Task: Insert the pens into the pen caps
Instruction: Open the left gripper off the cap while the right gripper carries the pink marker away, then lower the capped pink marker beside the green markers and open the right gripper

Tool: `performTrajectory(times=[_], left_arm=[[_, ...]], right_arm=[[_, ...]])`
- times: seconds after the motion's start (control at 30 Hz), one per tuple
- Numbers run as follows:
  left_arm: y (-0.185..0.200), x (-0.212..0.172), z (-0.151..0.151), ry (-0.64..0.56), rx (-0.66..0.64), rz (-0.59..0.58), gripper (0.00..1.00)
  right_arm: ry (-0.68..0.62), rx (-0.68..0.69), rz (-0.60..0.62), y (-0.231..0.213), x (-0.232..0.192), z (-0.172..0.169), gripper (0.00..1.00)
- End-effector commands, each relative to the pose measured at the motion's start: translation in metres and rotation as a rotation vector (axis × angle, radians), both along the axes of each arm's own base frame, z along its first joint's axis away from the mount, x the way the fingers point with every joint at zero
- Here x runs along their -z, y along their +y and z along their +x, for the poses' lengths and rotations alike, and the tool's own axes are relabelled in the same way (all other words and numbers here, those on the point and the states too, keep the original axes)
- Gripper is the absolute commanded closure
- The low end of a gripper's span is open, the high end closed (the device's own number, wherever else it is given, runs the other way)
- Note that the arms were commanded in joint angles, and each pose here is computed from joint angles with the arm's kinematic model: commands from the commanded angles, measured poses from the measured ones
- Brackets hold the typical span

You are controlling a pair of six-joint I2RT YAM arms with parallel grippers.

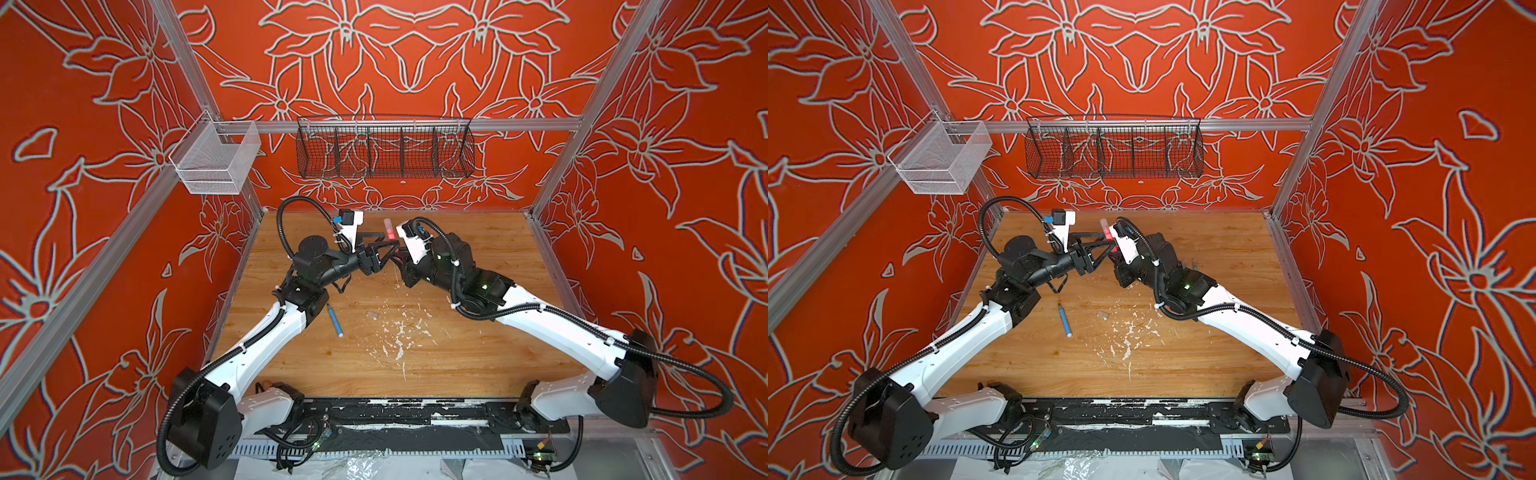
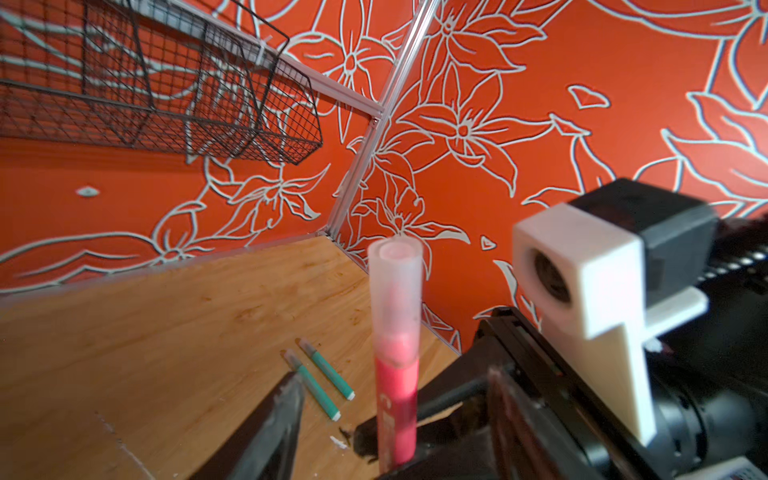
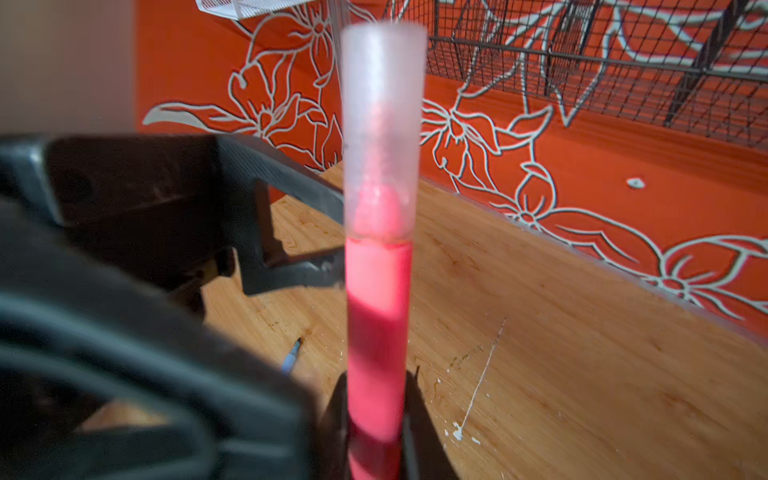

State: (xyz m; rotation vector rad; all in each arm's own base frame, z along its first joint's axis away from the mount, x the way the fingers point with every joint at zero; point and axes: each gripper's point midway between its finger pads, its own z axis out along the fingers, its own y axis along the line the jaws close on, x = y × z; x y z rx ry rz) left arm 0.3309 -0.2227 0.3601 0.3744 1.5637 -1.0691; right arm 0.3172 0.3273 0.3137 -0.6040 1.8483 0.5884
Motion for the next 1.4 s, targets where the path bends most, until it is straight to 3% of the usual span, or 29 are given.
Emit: performTrajectory(times=[0.0,0.27,0.53,1.1,1.37], left_arm=[[0.024,-0.011,0.008,-0.042,-0.159,-0.023,0.26],[0.078,0.005,0.035,0.031,-0.52,0.002,0.25],[0.08,0.006,0.036,0.049,-0.529,0.01,0.26],[0.07,0.01,0.036,0.07,-0.473,0.0,0.26],[0.071,0.011,0.037,0.068,-0.484,0.01,0.26]], right_arm=[[0.141,0.172,-0.052,-0.036,0.046,0.022,1.0],[0.509,0.463,-0.161,-0.108,0.172,0.049,1.0],[0.704,0.585,-0.279,-0.137,0.24,0.052,1.0],[0.76,0.682,-0.419,-0.157,0.3,0.068,1.0],[0.778,0.71,-0.449,-0.161,0.307,0.067,0.91]])
